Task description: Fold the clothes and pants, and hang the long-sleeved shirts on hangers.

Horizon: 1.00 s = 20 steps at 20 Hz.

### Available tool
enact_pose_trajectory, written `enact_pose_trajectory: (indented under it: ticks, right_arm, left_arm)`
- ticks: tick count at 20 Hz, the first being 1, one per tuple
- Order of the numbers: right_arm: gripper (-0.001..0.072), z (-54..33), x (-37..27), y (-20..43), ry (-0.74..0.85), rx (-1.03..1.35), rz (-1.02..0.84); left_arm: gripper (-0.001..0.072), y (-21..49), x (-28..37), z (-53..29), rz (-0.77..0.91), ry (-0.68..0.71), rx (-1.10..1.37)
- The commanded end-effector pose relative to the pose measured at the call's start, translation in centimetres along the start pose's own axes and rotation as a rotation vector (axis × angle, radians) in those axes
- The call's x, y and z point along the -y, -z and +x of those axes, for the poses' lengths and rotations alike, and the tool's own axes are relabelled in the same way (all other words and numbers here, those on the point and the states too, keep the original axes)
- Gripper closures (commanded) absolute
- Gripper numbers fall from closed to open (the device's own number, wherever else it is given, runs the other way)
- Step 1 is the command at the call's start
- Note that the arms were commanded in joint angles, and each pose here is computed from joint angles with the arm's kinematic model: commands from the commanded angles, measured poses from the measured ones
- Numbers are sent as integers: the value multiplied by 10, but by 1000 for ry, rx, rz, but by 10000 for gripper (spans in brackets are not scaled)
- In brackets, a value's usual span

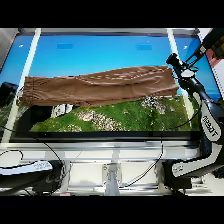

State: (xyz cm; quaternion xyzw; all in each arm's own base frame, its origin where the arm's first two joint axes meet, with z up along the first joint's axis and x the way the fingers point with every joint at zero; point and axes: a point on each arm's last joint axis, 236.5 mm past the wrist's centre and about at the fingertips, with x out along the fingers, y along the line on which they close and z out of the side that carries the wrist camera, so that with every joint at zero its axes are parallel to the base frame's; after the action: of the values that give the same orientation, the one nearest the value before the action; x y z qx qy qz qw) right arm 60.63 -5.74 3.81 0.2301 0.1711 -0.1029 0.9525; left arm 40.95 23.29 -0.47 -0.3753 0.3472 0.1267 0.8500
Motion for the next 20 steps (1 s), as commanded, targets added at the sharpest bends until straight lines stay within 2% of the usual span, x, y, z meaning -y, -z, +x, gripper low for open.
enact_pose_trajectory:
  ticks: [1, 5, 9, 14, 20]
  right_arm:
    - [31, -2, -19, 24, -82, -101, 2]
    - [31, -10, -40, 36, -156, -178, 62]
    - [30, -15, -62, 16, -215, -171, 90]
    - [31, -19, -80, -15, -254, -115, 82]
    - [31, -24, -91, -5, -298, -168, 74]
  left_arm:
    - [-5, 25, -21, -4, -41, -10, -112]
    - [-6, 48, -20, 21, -53, 4, -190]
    - [-5, 69, -33, 42, -177, -13, -256]
    - [-5, 57, -37, 64, -285, 11, -182]
    - [2, 56, -18, 89, -234, -11, -133]
